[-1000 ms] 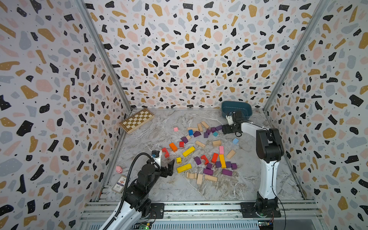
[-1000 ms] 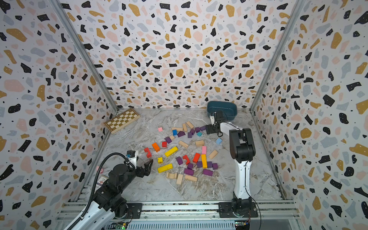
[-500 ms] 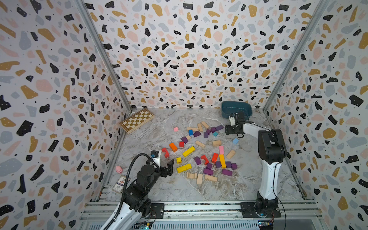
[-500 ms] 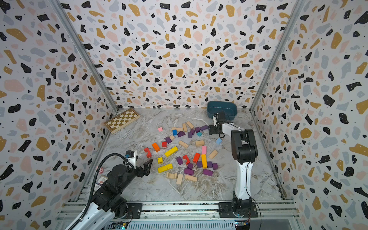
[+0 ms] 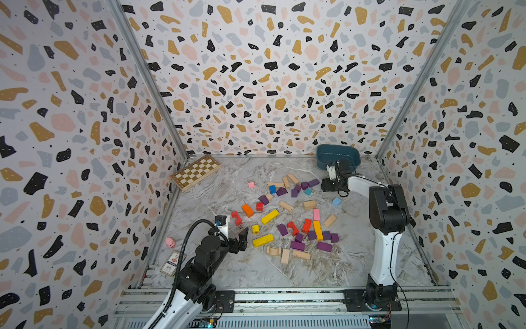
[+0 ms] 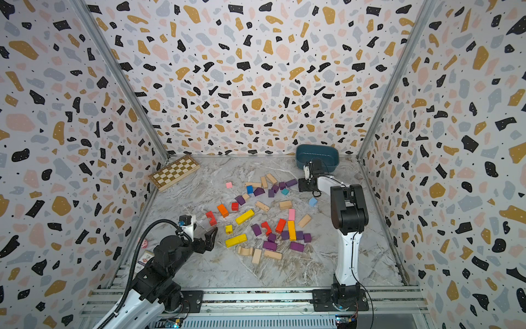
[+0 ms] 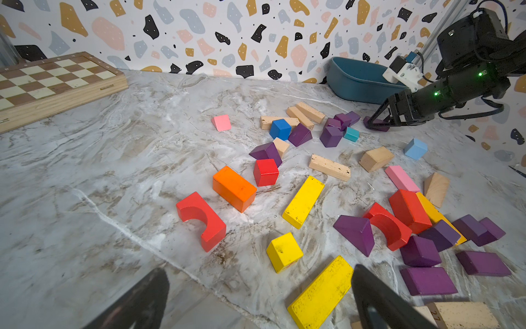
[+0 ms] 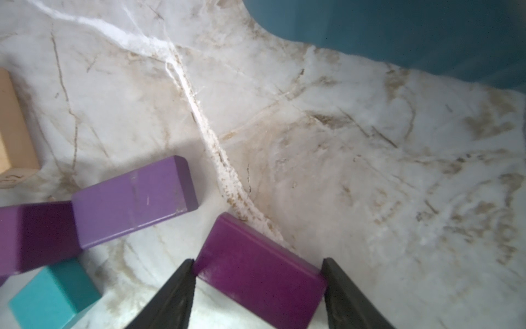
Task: Pick purple bricks into the storage bin
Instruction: Pick up the building block from the center of the board, then place the building block in the storage box.
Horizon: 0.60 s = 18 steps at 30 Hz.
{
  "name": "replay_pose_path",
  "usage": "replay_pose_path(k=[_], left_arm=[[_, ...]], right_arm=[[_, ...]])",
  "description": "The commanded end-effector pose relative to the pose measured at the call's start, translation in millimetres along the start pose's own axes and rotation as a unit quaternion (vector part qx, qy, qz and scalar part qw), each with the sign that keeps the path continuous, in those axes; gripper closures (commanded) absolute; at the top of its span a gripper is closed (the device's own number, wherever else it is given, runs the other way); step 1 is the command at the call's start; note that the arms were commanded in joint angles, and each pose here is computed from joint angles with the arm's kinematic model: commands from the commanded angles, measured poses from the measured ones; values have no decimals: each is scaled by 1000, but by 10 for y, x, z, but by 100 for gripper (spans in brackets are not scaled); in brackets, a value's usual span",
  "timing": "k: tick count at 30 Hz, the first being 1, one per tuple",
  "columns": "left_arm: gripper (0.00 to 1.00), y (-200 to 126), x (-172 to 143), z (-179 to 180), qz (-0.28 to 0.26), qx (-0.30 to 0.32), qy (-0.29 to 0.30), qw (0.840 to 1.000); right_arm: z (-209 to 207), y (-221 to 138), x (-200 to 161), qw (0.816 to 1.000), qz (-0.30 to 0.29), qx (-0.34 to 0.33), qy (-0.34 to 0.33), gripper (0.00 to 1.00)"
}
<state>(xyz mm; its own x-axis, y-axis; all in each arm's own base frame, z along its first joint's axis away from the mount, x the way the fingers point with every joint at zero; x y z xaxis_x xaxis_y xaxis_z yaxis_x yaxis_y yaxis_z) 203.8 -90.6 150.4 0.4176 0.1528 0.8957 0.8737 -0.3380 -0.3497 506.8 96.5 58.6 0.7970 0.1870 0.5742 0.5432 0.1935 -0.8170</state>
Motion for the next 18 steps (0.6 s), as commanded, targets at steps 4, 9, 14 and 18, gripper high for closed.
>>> replay_pose_path(k=[4, 9, 14, 18], left_arm=[[1, 1, 25, 8, -13, 2, -6, 1000], [1, 2, 32, 7, -14, 3, -6, 1000], [1, 3, 28, 12, -14, 4, -7, 1000], [1, 2, 31, 16, -15, 5, -7, 1000]], right_arm=[[52, -375, 373, 999, -41, -5, -17, 52], [62, -673, 746, 996, -82, -14, -36, 53], [-32, -749, 1235, 991, -114, -32, -57, 54], [-189, -652, 1595, 988, -136, -39, -56, 54]])
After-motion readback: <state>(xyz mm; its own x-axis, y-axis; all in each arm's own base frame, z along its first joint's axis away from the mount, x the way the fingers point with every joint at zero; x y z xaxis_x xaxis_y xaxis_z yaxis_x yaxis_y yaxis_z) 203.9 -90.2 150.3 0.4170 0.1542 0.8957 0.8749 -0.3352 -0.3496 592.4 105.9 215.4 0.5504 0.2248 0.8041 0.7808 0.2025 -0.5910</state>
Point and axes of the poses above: each gripper's point midway between its finger pads, its own y axis out along the fingers, its own z axis along the line the jaws close on, x = y × z, the point moved 3 cm from there along -y, back along the fingers, and after that the axes turned 5 degrees about -y, right-handed, at the moved point
